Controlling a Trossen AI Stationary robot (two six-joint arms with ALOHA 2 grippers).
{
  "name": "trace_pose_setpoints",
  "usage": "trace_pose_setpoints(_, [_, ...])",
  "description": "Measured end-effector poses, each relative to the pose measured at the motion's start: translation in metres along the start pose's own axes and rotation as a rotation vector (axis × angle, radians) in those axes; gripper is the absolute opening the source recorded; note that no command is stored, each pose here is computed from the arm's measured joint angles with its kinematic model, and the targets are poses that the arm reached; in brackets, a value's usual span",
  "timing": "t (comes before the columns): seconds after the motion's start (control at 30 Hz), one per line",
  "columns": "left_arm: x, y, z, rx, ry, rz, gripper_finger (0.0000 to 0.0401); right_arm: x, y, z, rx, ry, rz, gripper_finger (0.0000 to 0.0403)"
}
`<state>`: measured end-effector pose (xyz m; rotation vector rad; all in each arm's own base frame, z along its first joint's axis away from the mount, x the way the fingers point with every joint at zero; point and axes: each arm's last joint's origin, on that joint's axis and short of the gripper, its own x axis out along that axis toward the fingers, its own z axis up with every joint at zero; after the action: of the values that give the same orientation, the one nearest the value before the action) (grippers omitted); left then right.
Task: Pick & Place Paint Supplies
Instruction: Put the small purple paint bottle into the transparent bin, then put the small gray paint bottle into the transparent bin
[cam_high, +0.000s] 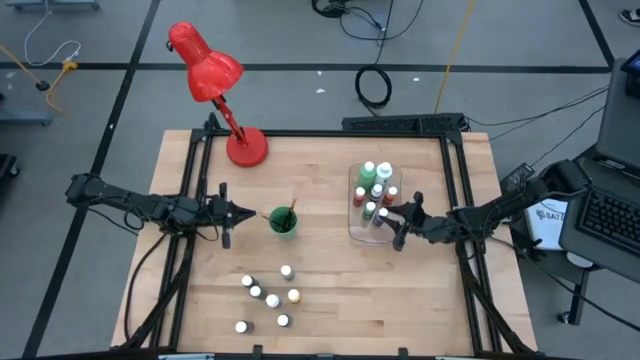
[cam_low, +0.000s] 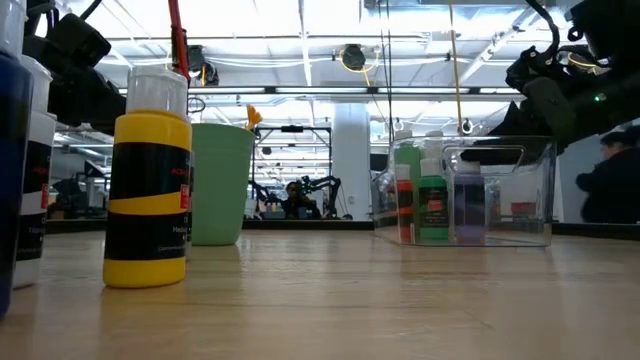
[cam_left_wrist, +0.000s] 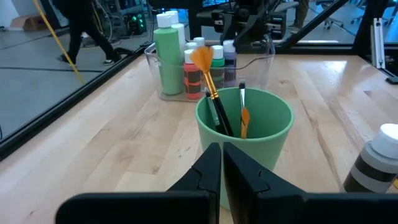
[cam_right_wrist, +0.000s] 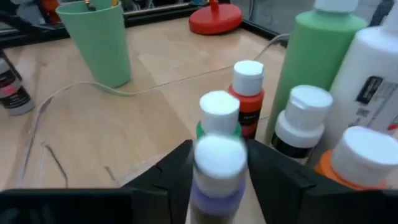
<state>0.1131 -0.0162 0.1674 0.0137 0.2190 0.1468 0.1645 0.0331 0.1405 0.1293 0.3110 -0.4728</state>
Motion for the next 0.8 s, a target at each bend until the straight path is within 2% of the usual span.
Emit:
trace_pose_setpoints(0.23, [0.0,0.0,0.0,-0.007,-0.001,0.0,0.0021,0.002,-0.002,0.004,0.057,-0.029,-0.006,0.0196])
trace_pose_setpoints(0.5, [0.0,0.0,0.0,-0.001,-0.001,0.0,0.0021,-0.01,0.01,0.048,0.093,-0.33,0.084,0.0226])
trace_pose_setpoints(0.6, [0.0,0.0,0.0,-0.004,0.001,0.0,0.0021,-0.02,0.028,0.073,0.019,-0.354,0.143,0.0216])
trace_pose_setpoints(0.7, [0.0,0.0,-0.001,-0.01,0.011,0.001,0.0021,-0.033,0.057,0.091,-0.107,-0.297,0.215,0.0188])
trace_pose_setpoints(0.73, [0.0,0.0,-0.002,-0.019,0.018,0.001,0.0021,-0.038,0.066,0.094,-0.141,-0.265,0.185,0.0174])
trace_pose_setpoints(0.8, [0.0,0.0,-0.002,-0.054,0.022,0.0,0.0021,-0.046,0.075,0.091,-0.187,-0.2,0.046,0.0145])
